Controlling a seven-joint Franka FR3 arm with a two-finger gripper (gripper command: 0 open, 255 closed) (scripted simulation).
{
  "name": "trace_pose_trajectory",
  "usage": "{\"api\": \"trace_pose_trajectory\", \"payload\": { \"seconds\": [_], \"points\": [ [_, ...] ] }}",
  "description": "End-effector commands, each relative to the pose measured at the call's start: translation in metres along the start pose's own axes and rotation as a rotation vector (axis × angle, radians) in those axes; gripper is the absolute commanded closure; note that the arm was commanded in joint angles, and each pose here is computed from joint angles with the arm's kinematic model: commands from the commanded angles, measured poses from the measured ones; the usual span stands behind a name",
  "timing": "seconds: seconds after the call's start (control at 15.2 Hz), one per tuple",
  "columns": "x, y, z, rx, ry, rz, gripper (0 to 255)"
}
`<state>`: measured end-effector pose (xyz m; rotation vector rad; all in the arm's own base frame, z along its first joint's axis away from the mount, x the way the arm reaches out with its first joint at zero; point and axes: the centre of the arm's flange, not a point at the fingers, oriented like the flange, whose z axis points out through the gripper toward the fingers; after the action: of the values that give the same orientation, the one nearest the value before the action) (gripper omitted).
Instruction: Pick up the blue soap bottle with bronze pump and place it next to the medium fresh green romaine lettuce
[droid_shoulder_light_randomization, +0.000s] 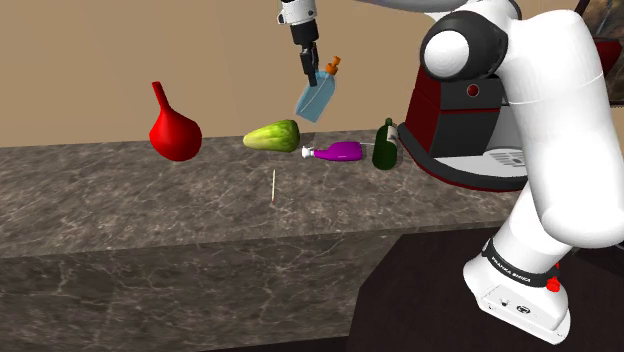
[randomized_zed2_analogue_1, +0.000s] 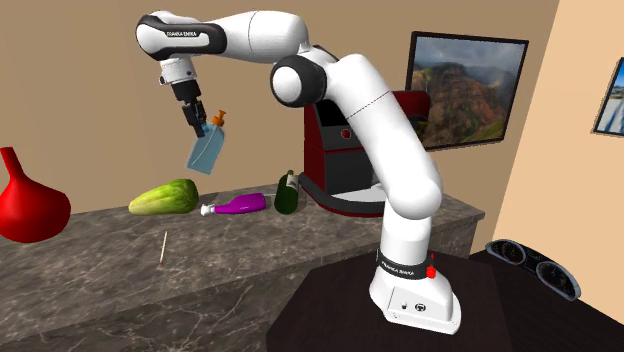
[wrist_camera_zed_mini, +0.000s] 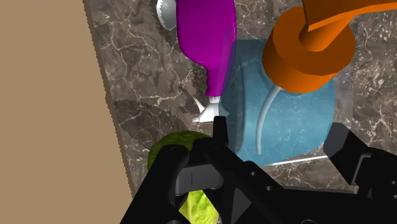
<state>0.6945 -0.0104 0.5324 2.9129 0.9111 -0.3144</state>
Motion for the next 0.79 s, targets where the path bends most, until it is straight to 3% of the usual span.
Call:
{"api": "trace_pose_trajectory", "payload": {
  "seconds": [0.0, 0.73],
  "points": [
    [0.004, -0.001, 0.011, -0.001, 0.001, 0.0, 255],
    [0.016, -0.002, 0.067, -0.001, 0.001, 0.0, 255]
  ]
}}
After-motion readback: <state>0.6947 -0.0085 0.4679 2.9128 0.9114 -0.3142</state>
